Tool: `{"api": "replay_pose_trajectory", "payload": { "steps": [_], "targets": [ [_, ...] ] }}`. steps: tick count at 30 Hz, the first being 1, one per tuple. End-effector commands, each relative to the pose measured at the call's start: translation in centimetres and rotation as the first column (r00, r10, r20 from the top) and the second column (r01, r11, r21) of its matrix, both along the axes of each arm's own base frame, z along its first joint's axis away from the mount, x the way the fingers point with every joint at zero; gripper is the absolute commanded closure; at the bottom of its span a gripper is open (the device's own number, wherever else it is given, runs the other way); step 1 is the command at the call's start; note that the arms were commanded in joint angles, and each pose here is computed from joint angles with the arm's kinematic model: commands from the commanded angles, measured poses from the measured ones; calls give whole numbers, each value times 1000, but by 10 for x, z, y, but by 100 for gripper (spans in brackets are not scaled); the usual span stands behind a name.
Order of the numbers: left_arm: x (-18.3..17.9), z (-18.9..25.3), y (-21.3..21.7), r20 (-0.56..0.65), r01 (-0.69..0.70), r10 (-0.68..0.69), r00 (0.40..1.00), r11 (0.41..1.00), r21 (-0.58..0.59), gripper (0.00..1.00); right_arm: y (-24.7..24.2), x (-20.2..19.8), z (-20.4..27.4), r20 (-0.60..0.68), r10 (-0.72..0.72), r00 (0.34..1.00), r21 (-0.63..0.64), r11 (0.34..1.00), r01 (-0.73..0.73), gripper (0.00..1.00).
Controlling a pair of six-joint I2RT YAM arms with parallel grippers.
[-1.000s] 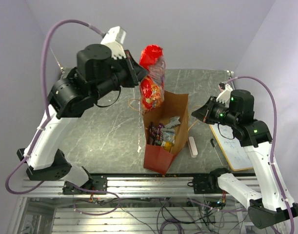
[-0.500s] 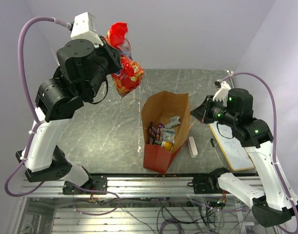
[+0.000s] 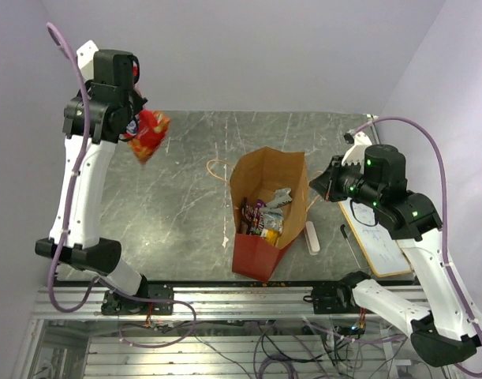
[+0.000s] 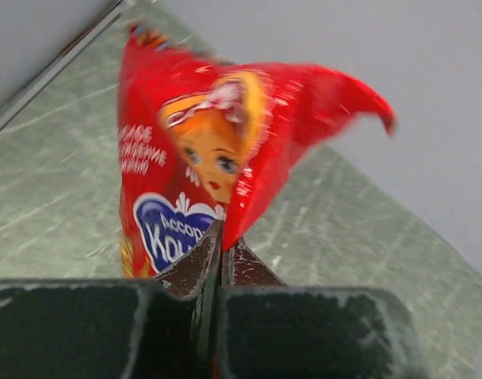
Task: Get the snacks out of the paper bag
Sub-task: Place the snack at the corner of the board.
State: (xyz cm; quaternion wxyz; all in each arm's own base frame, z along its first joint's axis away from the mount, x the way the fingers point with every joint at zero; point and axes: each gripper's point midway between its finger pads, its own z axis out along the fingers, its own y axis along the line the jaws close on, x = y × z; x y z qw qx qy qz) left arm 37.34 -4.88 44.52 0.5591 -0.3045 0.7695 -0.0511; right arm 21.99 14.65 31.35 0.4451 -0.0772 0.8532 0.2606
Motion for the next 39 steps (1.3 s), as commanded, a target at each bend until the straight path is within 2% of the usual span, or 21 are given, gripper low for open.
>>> {"api": "replay_pose_trajectory", "payload": {
  "steps": [1, 4, 8, 9, 15, 24, 33, 37, 39],
  "targets": [
    [42, -28, 16, 8, -33, 34, 999, 989, -141, 93, -13, 9, 3, 18, -62, 998, -70, 996, 63, 100],
    [58, -72, 42, -69, -142, 133, 989, 979, -144, 93, -18, 18, 4, 20, -103, 994, -90, 990, 104, 100],
    [63, -139, 75, -187, -295, 254, 949, 924, -243, 93, -20, 25, 5, 6, -138, 990, -103, 985, 138, 100],
    [62, -150, 92, -202, -343, 296, 934, 901, -267, 93, -21, 26, 4, 1, -146, 989, -107, 984, 146, 100],
    [67, -195, 125, -247, -459, 393, 886, 822, -336, 93, -31, 32, 2, -17, -223, 975, -138, 966, 218, 100],
    [127, -247, 145, -311, -519, 420, 853, 745, -419, 93, -46, 32, -1, -33, -327, 945, -155, 935, 318, 100],
    [203, -287, 140, -309, -495, 387, 869, 675, -546, 93, -45, 38, -7, -69, -369, 927, -137, 924, 358, 100],
    [229, -309, 142, -318, -496, 381, 868, 661, -563, 93, -43, 40, -11, -89, -385, 919, -128, 919, 372, 100],
    [238, -316, 141, -319, -486, 368, 874, 652, -582, 88, -41, 41, -13, -102, -386, 917, -124, 920, 373, 100]
  ]
}}
